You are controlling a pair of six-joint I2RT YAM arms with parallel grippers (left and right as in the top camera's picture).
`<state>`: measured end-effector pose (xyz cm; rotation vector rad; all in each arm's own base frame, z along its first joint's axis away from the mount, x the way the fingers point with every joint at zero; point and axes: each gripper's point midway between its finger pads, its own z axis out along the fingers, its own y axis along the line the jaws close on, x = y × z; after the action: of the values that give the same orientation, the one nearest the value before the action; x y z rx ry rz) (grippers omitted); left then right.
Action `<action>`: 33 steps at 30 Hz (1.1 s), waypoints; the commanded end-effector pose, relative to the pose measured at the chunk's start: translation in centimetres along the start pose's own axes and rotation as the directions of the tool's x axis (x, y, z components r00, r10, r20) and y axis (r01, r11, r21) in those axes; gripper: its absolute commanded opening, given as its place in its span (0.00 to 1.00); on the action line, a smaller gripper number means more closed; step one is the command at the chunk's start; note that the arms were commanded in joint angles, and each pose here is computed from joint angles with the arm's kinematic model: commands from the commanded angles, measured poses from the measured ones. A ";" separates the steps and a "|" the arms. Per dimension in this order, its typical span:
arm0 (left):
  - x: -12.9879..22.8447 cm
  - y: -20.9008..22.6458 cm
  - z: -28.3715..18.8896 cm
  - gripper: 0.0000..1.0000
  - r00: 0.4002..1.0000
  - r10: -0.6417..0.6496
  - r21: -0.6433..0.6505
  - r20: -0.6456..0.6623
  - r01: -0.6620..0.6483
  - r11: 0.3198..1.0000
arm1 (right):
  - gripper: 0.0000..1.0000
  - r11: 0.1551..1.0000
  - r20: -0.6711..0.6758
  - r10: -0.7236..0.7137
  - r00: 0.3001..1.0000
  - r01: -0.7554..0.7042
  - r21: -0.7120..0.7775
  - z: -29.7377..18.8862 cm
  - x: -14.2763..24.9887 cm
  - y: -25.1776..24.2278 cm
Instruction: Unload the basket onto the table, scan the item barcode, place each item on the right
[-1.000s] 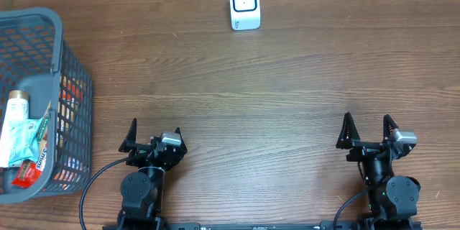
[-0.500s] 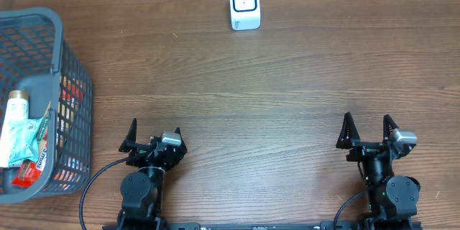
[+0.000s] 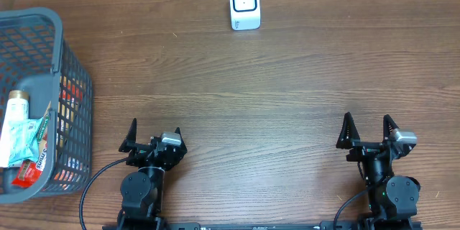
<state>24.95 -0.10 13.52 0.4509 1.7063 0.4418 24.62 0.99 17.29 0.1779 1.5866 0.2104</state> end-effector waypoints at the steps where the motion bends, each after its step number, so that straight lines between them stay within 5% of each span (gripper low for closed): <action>1: 0.2 -0.1 0.1 1.00 1.000 0.021 0.000 -0.007 -0.021 1.000 | 1.00 1.000 0.004 -0.009 1.000 0.009 -0.006 0.0 0.2 0.0; 33: 0.2 -0.1 0.1 1.00 1.000 0.021 -0.001 -0.007 -0.021 1.000 | 1.00 1.000 0.001 -0.009 1.000 0.009 -0.017 0.0 0.2 0.2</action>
<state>24.95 -0.10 13.52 0.4509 1.7063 0.4418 24.62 1.14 17.30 0.1711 1.5873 0.2180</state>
